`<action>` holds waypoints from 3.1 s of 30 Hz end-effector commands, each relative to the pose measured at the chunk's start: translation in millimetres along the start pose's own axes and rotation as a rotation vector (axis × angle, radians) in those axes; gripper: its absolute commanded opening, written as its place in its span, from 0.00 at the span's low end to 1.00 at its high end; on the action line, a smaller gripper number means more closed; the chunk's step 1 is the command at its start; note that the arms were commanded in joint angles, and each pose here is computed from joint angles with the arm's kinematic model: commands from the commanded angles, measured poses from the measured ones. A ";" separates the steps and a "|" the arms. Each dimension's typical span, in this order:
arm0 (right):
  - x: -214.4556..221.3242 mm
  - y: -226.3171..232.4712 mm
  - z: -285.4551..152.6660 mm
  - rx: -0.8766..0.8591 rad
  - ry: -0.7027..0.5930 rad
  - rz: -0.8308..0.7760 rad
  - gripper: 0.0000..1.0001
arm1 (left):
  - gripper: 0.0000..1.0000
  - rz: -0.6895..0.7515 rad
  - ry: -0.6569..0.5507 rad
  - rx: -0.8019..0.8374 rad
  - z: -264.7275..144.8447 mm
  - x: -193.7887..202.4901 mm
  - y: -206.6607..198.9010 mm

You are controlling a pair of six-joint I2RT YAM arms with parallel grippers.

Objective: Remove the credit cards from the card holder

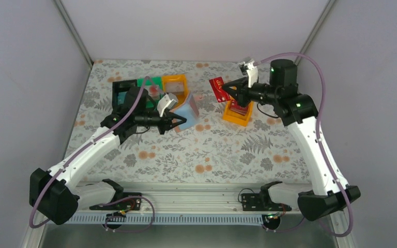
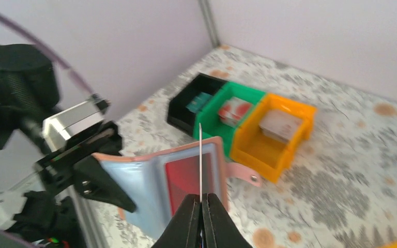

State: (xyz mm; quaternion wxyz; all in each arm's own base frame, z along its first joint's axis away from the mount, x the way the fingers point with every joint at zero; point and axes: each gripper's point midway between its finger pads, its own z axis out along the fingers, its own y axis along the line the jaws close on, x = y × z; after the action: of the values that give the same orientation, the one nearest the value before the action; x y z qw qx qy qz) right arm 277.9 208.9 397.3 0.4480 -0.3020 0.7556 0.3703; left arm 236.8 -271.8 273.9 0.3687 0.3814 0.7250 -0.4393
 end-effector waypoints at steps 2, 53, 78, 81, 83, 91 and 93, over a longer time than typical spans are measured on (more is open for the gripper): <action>24.4 -42.6 4.9 0.191 0.121 0.074 0.04 | 0.02 0.005 0.059 -0.051 3.6 34.2 14.5; 73.0 102.5 62.2 -0.392 0.352 -0.060 0.04 | 0.64 0.382 0.097 0.323 -37.2 -24.7 -45.8; 6.9 99.1 21.6 -0.300 -0.180 0.020 0.99 | 0.02 0.182 -0.102 0.356 -57.8 -93.9 -73.0; -2.3 98.2 19.2 -0.310 -0.250 0.079 0.99 | 0.02 0.156 -0.134 0.370 -59.7 -107.2 -75.4; -3.9 93.9 23.0 -0.297 -0.259 0.101 0.89 | 0.02 0.158 -0.139 0.377 -59.8 -107.2 -76.1; 7.4 103.0 40.9 -0.401 -0.169 0.129 0.43 | 0.02 0.135 -0.161 0.356 -58.7 -109.7 -72.5; 11.4 101.4 44.0 -0.398 -0.153 0.137 0.43 | 0.02 0.123 -0.164 0.356 -57.4 -109.7 -70.8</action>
State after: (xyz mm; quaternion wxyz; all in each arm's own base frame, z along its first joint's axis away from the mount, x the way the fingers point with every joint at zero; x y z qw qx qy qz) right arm 220.3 296.0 393.7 0.4144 -0.2914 0.6677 0.5454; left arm 212.9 -267.6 404.4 0.3725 0.4520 0.5883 -0.5575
